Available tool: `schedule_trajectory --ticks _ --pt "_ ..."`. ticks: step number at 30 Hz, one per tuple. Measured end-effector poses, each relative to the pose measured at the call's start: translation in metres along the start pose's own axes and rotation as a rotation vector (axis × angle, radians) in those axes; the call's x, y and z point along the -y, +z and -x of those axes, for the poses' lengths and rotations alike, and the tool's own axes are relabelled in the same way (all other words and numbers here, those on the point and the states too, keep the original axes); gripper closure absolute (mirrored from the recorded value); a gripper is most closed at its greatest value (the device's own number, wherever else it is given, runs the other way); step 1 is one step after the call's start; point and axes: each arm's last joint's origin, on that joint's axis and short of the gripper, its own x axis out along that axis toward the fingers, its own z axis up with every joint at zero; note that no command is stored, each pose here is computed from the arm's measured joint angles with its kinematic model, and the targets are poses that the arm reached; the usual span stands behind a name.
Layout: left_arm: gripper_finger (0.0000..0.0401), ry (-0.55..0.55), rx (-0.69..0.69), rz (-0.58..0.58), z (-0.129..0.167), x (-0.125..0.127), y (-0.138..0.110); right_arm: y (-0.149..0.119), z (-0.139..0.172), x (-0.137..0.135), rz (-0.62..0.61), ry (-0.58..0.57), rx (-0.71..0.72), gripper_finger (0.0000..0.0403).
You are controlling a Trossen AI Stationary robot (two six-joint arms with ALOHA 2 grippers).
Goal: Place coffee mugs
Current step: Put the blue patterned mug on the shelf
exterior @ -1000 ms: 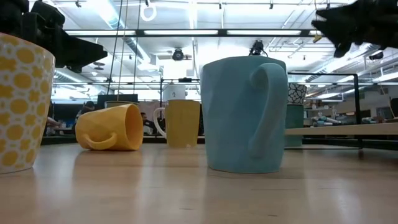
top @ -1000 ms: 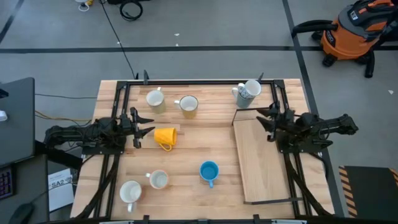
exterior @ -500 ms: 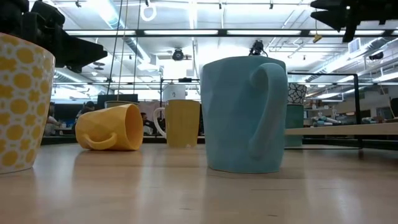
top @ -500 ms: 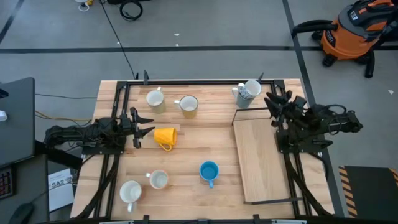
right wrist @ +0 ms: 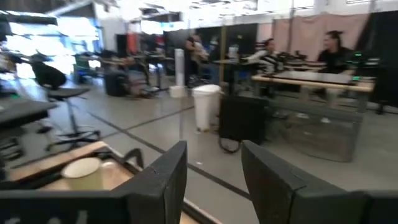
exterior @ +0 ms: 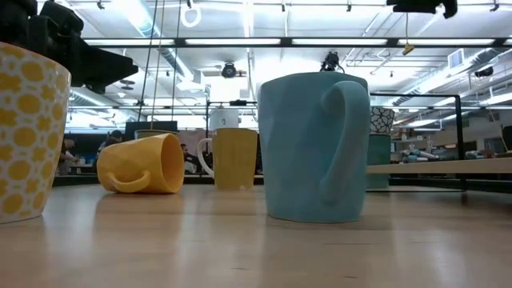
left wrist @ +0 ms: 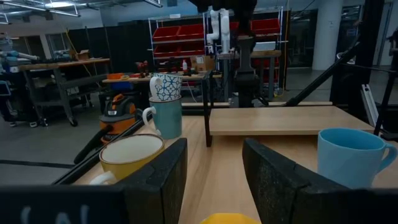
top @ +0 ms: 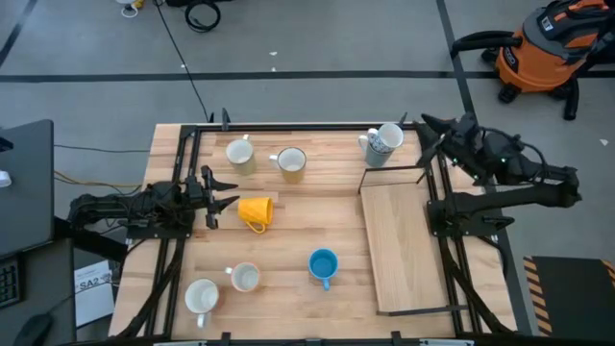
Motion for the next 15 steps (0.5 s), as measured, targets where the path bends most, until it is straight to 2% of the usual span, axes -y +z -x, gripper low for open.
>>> schedule_trajectory --ticks 4,8,15 --pt "0.0239 0.0 0.001 0.0 0.0 0.0 0.0 0.006 -0.018 -0.005 0.035 0.014 -0.035 0.0245" --pt "0.0239 0.0 0.0 0.0 0.0 0.0 0.0 0.0 -0.044 -0.009 0.08 0.014 -0.107 0.0245" --pt "0.0239 0.0 -0.001 0.0 0.0 0.0 0.0 -0.005 -0.09 0.008 0.12 0.011 -0.317 0.0245"
